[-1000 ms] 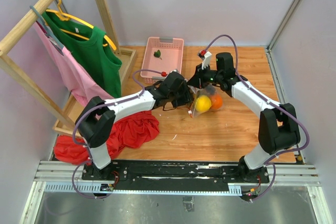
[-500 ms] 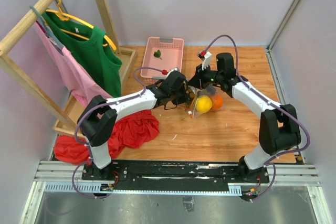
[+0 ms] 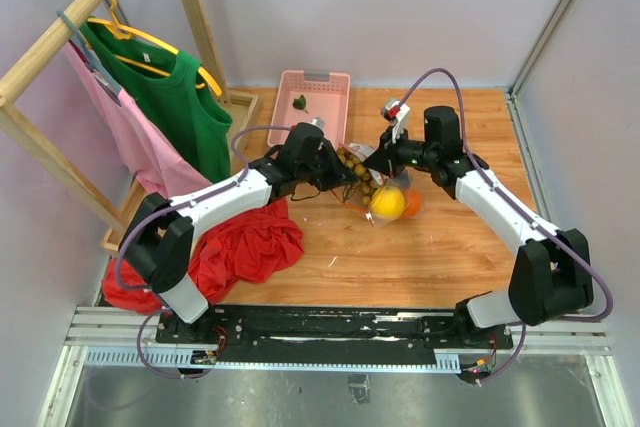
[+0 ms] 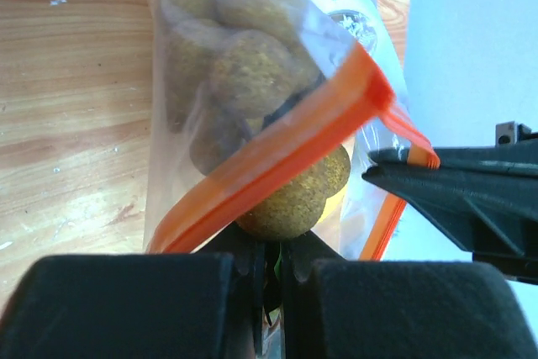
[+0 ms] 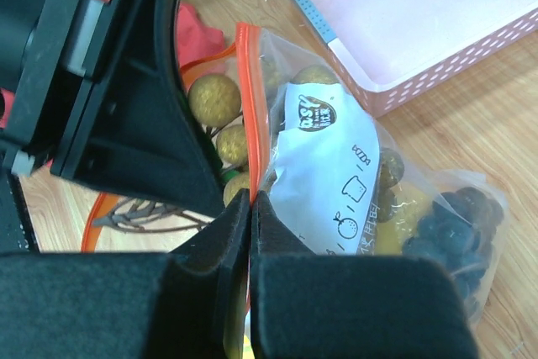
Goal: Open the zip-top bag and remove the fake food
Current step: Pick up the fake fruit from the zipper food storage bag.
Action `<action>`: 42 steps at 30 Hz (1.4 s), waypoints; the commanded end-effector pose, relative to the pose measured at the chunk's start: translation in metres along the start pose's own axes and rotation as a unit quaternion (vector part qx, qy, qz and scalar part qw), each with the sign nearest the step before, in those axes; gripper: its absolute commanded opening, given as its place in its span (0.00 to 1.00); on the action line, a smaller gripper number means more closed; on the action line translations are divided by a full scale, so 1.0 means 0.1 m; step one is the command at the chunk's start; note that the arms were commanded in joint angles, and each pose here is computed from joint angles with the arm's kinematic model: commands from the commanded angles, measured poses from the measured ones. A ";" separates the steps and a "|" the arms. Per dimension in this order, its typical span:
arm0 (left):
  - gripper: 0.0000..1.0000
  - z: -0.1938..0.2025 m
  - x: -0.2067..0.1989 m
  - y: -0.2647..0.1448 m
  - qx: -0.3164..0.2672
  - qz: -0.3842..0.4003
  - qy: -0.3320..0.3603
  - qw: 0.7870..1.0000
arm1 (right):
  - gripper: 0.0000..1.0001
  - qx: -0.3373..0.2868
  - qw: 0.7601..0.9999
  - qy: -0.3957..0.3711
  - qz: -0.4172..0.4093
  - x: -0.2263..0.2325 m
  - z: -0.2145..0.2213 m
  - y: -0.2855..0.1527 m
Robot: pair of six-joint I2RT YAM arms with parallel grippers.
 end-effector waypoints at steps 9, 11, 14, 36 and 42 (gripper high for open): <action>0.00 -0.30 -0.23 -0.25 0.068 0.164 -0.035 0.983 | 0.01 0.025 0.993 -0.079 0.085 0.00 0.22 -0.02; 0.00 -0.33 -0.21 -0.28 0.086 0.173 -0.045 0.980 | 0.01 0.015 0.990 -0.093 0.102 -0.03 0.17 -0.03; 0.00 -0.35 -0.22 -0.33 0.106 0.188 -0.056 0.975 | 0.01 0.010 0.987 -0.113 0.112 -0.05 0.15 -0.02; 0.00 -0.21 -0.01 -0.62 0.213 0.238 0.017 0.947 | 0.01 -0.028 0.978 -0.163 0.128 -0.03 0.09 -0.09; 0.00 -0.17 0.09 -0.56 0.213 0.222 0.062 0.950 | 0.01 -0.065 0.986 -0.129 0.083 0.08 -0.07 -0.01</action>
Point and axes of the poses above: each gripper's point midway between its finger pads, its own y axis out along the fingers, its own x axis along the line the jaws close on, z = x × y, the point moved 9 cm from there along -y, back along the fingers, and after that the axes turned 7 degrees about y, right-handed, at the moved point
